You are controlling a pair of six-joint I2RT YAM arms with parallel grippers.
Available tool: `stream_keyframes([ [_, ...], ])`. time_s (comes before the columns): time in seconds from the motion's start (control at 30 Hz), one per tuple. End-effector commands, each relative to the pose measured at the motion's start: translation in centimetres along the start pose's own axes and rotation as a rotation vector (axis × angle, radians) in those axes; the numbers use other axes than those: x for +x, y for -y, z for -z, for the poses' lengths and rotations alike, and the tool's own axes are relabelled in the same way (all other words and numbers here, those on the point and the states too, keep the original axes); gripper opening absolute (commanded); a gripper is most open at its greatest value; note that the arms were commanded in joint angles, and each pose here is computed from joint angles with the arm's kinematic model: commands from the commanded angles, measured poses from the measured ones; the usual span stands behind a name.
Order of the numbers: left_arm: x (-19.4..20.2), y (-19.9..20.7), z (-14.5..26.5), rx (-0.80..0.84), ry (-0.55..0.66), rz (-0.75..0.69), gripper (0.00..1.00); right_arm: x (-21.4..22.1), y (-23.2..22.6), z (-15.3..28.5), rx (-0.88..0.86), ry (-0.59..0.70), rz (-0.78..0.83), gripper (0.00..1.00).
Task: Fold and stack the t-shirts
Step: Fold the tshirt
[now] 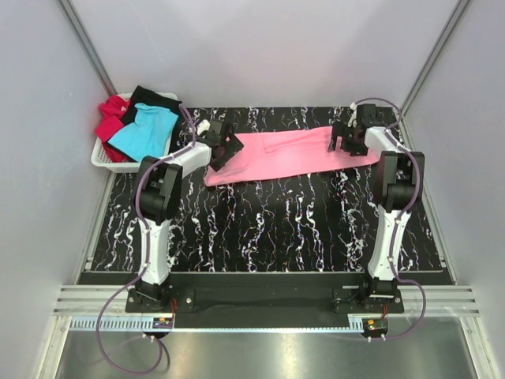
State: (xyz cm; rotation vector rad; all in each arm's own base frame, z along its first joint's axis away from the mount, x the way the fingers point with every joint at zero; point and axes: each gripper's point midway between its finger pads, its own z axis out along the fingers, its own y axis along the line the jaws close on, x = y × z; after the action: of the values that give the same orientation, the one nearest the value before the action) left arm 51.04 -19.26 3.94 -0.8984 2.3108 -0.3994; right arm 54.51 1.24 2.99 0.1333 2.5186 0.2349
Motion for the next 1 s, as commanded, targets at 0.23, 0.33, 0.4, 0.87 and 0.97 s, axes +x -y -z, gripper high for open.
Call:
stream_keyframes([
  [0.23,-1.4,-6.0,-1.2,-0.153,-0.037,-0.151,0.94,5.8,0.1,2.5,0.009,-0.079,-0.052,1.0],
  [0.33,-1.6,-6.8,-0.6,-0.162,-0.044,-0.173,0.94,7.4,-0.1,3.9,0.005,-0.098,-0.07,1.0],
  [0.4,-1.5,-7.3,0.1,-0.166,-0.045,-0.197,0.94,8.7,-0.1,5.0,0.01,-0.108,-0.073,1.0],
  [0.87,-8.3,2.1,9.8,0.093,0.107,-0.351,0.95,-2.3,-6.5,15.0,-0.273,0.203,0.265,1.0],
  [0.97,-9.5,4.8,13.3,0.146,0.18,-0.344,0.96,-5.3,-8.9,17.4,-0.373,0.301,0.422,1.0],
])
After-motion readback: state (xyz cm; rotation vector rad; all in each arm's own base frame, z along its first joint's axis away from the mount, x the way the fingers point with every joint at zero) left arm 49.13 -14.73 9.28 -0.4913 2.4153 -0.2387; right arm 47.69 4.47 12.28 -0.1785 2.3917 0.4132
